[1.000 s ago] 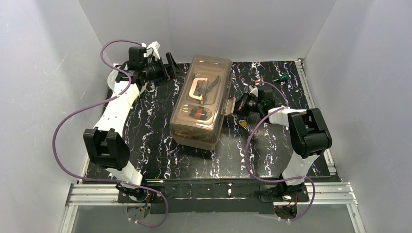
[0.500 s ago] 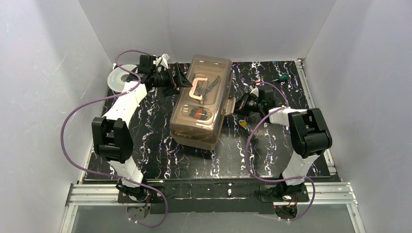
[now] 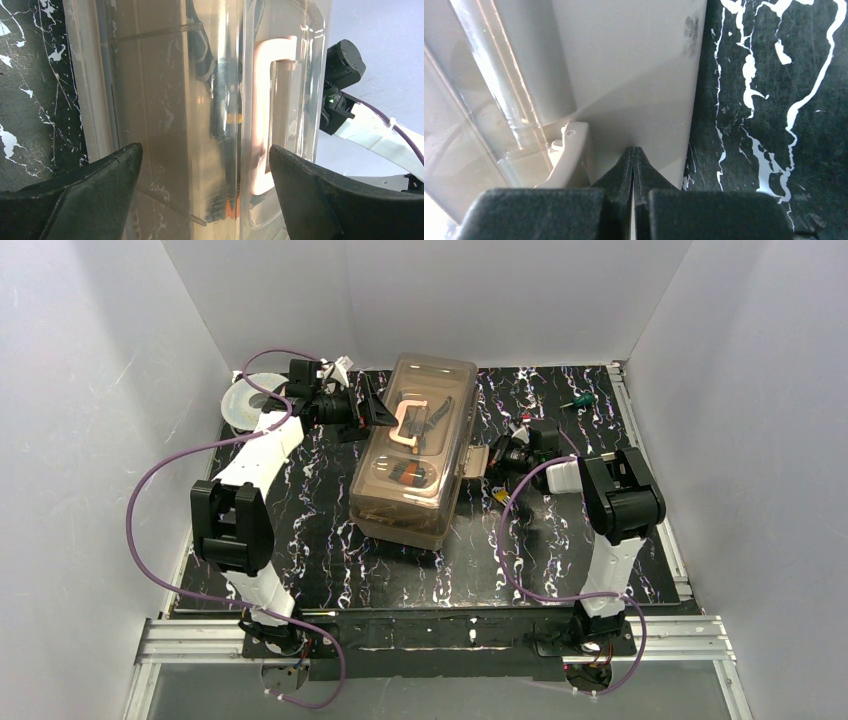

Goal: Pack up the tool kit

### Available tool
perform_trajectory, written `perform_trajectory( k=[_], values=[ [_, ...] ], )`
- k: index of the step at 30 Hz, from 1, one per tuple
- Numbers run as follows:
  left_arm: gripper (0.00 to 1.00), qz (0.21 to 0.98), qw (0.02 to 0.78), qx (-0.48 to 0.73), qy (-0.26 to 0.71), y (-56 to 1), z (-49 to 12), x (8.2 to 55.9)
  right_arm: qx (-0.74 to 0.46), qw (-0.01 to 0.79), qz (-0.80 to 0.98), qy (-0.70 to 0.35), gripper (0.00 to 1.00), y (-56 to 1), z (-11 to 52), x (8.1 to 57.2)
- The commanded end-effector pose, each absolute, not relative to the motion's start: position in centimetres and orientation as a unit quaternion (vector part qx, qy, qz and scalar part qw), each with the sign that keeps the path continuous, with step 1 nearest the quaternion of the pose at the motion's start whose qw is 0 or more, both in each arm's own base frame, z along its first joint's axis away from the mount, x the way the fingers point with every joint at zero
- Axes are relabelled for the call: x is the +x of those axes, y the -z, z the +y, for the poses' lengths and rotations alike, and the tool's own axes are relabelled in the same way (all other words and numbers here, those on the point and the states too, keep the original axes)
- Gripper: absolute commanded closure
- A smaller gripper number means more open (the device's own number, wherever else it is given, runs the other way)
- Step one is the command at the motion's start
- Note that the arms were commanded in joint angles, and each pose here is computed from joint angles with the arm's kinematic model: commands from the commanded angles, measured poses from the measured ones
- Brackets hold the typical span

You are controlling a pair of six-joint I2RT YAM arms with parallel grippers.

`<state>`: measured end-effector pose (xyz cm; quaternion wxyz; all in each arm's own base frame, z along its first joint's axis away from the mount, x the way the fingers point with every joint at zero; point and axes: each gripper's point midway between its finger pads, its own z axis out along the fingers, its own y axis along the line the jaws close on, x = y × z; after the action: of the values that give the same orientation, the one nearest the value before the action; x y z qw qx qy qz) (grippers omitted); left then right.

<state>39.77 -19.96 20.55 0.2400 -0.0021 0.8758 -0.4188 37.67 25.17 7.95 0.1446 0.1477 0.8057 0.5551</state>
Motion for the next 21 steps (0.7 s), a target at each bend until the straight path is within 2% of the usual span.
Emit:
perform_trajectory(
  k=[1, 21],
  values=[
    [0.02, 0.865, 0.241, 0.023, 0.439, -21.7, -20.5, 38.6, 0.097, 0.162, 0.763, -0.619, 0.99, -12.1, 26.9, 37.3],
    [0.02, 0.876, 0.244, 0.029, 0.415, -21.0, -19.9, 38.1, 0.060, 0.199, 0.739, -0.641, 0.99, -17.8, 26.4, 35.5]
  ],
)
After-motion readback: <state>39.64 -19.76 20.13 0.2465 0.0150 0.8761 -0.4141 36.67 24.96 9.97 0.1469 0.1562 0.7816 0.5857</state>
